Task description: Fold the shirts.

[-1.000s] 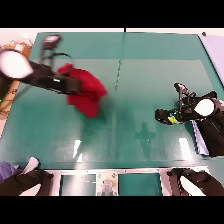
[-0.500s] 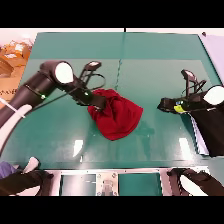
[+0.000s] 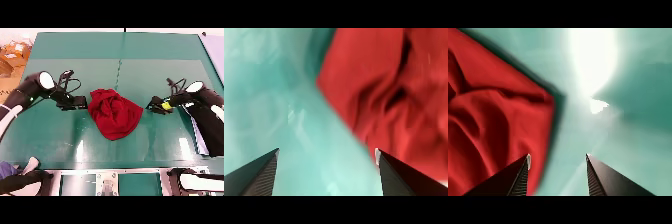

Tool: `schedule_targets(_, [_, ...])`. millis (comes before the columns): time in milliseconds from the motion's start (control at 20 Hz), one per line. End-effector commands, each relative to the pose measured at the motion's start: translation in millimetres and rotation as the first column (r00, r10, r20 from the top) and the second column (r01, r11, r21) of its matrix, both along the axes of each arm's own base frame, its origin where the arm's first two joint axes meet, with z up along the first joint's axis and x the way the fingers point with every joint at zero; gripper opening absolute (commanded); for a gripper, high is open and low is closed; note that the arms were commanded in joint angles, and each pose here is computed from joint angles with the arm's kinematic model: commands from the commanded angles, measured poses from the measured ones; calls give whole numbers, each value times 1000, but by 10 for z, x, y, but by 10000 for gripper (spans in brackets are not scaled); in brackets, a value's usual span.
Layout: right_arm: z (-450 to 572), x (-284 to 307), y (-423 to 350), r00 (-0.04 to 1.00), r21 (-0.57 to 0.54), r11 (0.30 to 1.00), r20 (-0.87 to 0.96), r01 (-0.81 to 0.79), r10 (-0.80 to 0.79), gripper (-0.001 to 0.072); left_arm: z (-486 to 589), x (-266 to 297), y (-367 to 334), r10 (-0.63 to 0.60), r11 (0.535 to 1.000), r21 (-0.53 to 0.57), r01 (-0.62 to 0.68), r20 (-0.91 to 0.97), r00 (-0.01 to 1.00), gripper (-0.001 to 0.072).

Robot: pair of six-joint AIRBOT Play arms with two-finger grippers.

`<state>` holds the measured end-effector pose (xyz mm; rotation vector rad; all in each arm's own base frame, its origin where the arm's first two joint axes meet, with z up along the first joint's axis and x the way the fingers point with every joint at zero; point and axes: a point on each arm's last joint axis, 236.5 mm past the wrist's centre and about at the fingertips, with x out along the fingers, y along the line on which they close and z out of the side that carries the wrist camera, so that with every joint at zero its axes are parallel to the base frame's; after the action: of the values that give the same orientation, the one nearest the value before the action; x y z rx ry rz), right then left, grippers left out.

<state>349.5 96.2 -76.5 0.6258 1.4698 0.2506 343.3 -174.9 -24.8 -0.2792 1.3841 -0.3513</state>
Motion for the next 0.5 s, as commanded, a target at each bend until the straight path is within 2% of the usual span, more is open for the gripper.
schedule_targets(0, [-248,92,430,1000,175,984,-17,-21,25,326,-149,359,-69,204,973,-135,-188,115,972,720])
schedule_targets(50, [-278,111,490,999,178,983,-3,-34,35,282,-172,410,-87,228,966,-159,-206,134,964,720])
schedule_targets(250, [-317,177,586,999,148,988,35,-47,42,272,-507,448,-270,257,943,-228,-241,45,965,720])
schedule_targets(400, [-312,183,576,997,144,987,51,-65,58,46,-590,560,-421,282,915,-308,-260,27,959,720])
schedule_targets(450, [-315,181,561,997,143,987,51,-67,61,16,-539,629,-454,300,902,-339,-268,43,953,701])
